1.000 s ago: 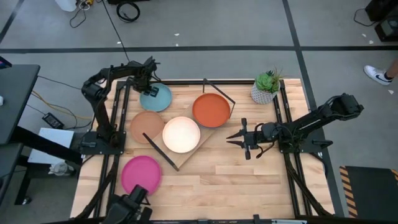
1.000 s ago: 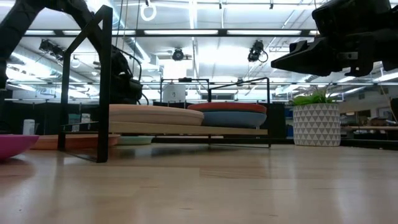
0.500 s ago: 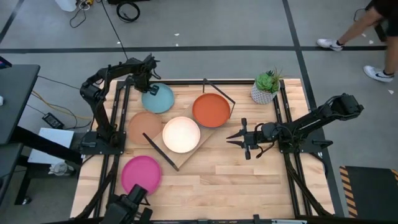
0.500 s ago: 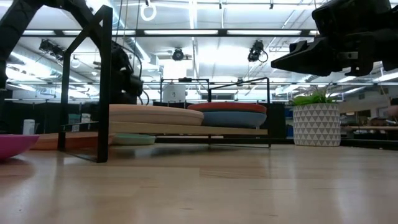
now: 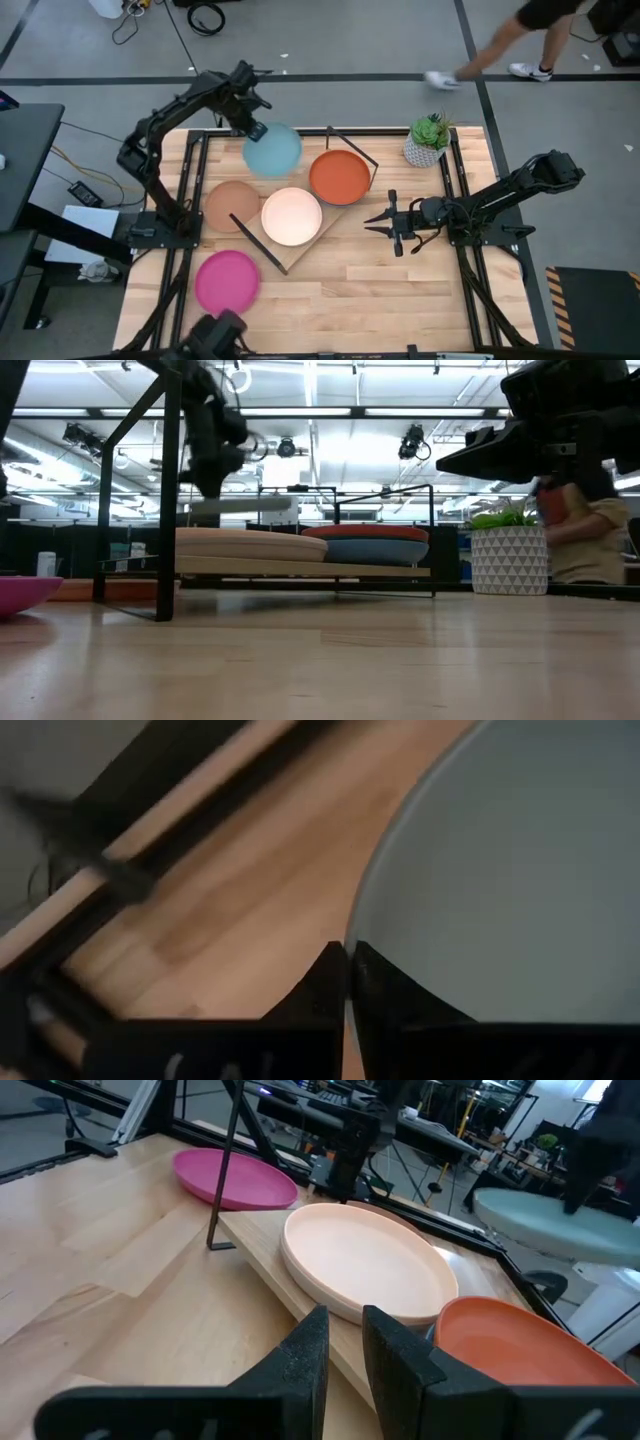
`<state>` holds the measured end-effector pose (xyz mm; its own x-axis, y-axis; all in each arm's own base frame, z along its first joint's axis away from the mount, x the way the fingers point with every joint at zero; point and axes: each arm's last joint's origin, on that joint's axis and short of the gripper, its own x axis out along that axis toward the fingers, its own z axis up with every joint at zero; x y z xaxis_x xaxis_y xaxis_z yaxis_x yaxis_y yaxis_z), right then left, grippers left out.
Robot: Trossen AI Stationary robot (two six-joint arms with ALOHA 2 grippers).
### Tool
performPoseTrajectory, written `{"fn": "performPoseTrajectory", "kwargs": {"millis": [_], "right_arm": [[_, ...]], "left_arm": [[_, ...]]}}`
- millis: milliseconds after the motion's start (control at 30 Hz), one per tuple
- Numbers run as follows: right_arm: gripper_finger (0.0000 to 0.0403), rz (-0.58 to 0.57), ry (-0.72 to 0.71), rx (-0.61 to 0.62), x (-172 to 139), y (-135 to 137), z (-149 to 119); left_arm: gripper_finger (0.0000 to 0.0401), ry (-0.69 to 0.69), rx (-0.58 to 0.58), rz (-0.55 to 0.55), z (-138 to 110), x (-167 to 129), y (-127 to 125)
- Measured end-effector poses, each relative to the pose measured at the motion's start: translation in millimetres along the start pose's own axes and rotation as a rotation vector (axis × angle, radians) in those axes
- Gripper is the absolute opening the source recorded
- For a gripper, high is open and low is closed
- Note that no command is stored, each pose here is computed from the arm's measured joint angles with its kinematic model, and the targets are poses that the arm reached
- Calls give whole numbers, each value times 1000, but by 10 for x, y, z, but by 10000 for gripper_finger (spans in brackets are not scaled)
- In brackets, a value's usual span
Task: Place and stack plates onto a shelf
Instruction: Stack the light blue plate on top of the light orange plate on the shelf
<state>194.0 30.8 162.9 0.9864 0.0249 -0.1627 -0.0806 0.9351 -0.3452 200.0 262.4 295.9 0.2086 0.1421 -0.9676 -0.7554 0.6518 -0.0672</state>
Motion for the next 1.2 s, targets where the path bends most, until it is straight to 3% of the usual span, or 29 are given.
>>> {"fn": "performPoseTrajectory", "kwargs": {"millis": [200,500,633,933,1200], "right_arm": [[71,0,0,-1,0,0,0],[71,0,0,0,0,0,0],[71,0,0,12,0,0,0],[71,11,-9,19,0,2,6],[71,13,-12,26,0,2,8]], "left_arm": [[10,6,295,-44,-72,-70,-574],[10,-9,582,-88,-278,-42,-1484],[10,-10,662,-77,-412,-26,-1772],[11,65,717,-28,-596,397,-1965],[18,14,705,-21,-554,445,-1956]]}}
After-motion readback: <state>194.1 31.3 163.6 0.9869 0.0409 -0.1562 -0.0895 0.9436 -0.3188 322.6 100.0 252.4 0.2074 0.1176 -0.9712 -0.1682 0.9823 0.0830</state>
